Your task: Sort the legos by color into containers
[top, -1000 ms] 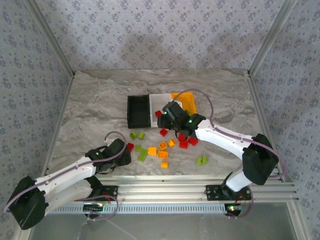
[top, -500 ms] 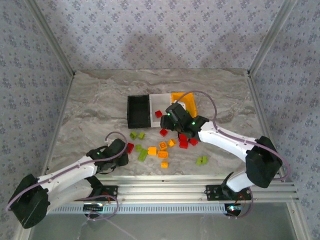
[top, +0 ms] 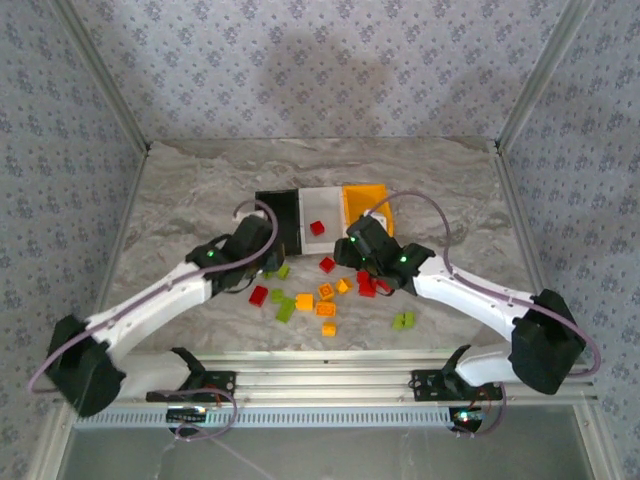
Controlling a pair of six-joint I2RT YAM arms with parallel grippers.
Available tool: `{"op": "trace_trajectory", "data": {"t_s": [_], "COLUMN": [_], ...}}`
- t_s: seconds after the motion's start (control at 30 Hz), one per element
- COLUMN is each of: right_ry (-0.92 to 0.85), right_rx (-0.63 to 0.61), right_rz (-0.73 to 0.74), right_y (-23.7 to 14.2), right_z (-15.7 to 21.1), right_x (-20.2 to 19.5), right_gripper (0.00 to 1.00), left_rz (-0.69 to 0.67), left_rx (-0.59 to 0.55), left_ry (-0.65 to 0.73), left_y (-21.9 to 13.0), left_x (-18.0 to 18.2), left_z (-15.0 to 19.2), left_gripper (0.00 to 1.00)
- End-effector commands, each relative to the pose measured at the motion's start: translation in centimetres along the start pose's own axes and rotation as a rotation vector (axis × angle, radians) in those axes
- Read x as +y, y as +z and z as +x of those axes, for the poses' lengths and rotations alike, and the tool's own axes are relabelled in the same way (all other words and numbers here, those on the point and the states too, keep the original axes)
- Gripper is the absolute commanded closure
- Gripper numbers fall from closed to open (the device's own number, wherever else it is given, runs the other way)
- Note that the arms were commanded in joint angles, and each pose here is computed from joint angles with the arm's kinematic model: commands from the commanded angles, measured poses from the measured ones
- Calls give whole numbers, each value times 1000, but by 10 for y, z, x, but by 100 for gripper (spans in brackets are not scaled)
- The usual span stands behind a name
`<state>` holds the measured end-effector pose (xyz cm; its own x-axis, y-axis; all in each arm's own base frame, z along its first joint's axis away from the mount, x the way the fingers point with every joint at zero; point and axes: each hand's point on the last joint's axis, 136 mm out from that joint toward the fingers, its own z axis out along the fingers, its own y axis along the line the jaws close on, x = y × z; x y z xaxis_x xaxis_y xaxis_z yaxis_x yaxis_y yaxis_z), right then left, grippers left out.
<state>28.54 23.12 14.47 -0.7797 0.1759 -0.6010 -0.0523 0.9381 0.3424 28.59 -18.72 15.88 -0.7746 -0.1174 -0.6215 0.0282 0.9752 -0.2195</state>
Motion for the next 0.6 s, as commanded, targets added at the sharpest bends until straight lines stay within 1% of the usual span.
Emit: {"op": "trace_trajectory", "data": {"t_s": [0.0,0.13,0.3,0.43,0.5,0.57], "right_ry": [30,41,51,74,87,98], "right_rx": [-17,-23,-19,-9,-7,-1], "right_rz": [39,38,57,67,71,76], "right_y": [-8,-18,-30,-38,-41,-43], "right_z": [2,6,13,20,23,25], "right_x": [-16,-25,-40,-53,-58,-63], "right_gripper": [33,33,32,32,31,30], "left_rz": [-25,-60,-96,-140,-141,-128], "left_rx": [-61,-24,31,51,52,42], "left_ry": [58,78,91,91,78,67], "left_y": [18,53,87,102,104,101], "left_x": [-12,-19,-22,-16,-15,-18], "left_z": [-41,-65,-72,-72,-74,-78], "left_gripper": [64,67,66,59,52,43]}}
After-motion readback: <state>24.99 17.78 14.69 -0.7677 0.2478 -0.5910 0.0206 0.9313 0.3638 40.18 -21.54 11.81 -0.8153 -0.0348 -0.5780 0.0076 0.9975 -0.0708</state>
